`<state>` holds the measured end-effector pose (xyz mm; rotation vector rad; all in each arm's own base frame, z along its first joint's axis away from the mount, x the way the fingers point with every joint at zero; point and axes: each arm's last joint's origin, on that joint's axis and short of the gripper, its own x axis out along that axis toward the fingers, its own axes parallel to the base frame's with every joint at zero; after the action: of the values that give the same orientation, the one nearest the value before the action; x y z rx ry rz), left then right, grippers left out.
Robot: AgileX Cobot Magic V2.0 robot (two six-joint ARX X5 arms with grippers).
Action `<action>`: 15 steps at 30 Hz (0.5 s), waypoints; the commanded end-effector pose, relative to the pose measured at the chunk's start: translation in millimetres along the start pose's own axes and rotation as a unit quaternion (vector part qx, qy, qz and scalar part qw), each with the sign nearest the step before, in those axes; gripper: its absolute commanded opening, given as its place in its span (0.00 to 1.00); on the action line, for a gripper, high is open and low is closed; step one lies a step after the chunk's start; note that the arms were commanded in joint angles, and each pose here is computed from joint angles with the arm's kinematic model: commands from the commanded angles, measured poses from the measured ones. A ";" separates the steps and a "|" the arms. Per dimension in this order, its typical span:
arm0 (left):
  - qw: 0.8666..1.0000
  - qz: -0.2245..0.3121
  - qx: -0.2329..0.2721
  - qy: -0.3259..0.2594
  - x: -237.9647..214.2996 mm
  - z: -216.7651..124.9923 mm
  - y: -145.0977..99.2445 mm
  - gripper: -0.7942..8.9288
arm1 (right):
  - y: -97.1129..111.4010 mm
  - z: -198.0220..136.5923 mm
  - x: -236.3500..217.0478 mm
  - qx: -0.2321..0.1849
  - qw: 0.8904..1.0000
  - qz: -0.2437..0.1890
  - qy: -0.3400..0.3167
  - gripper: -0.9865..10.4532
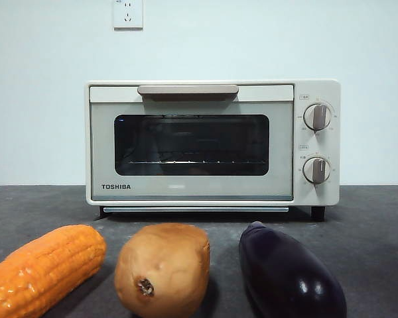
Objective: Take the eggplant from the table,put the eggplant in the oven
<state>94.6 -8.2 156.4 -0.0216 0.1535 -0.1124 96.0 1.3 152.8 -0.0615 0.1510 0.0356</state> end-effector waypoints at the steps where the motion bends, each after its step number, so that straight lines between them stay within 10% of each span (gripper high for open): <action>1: 1.000 -0.001 -0.013 0.010 2.5 -8.0 0.3 0.09 | -0.3 2.7 0.1 0.008 1.000 -0.001 -0.019 0.09; 8: 0.974 -0.019 -0.225 0.004 2.5 -6.0 -0.8 0.09 | -0.9 15.6 -1.4 0.103 0.991 0.005 -0.083 0.09; 15: 0.963 -0.030 -0.269 0.005 2.5 -5.4 -1.5 0.09 | 0.5 19.2 -2.1 0.198 0.975 0.043 -0.095 0.09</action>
<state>94.6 -9.7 158.2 -0.5327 0.1753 -0.1275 97.0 2.8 171.1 0.2706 -0.0261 0.0897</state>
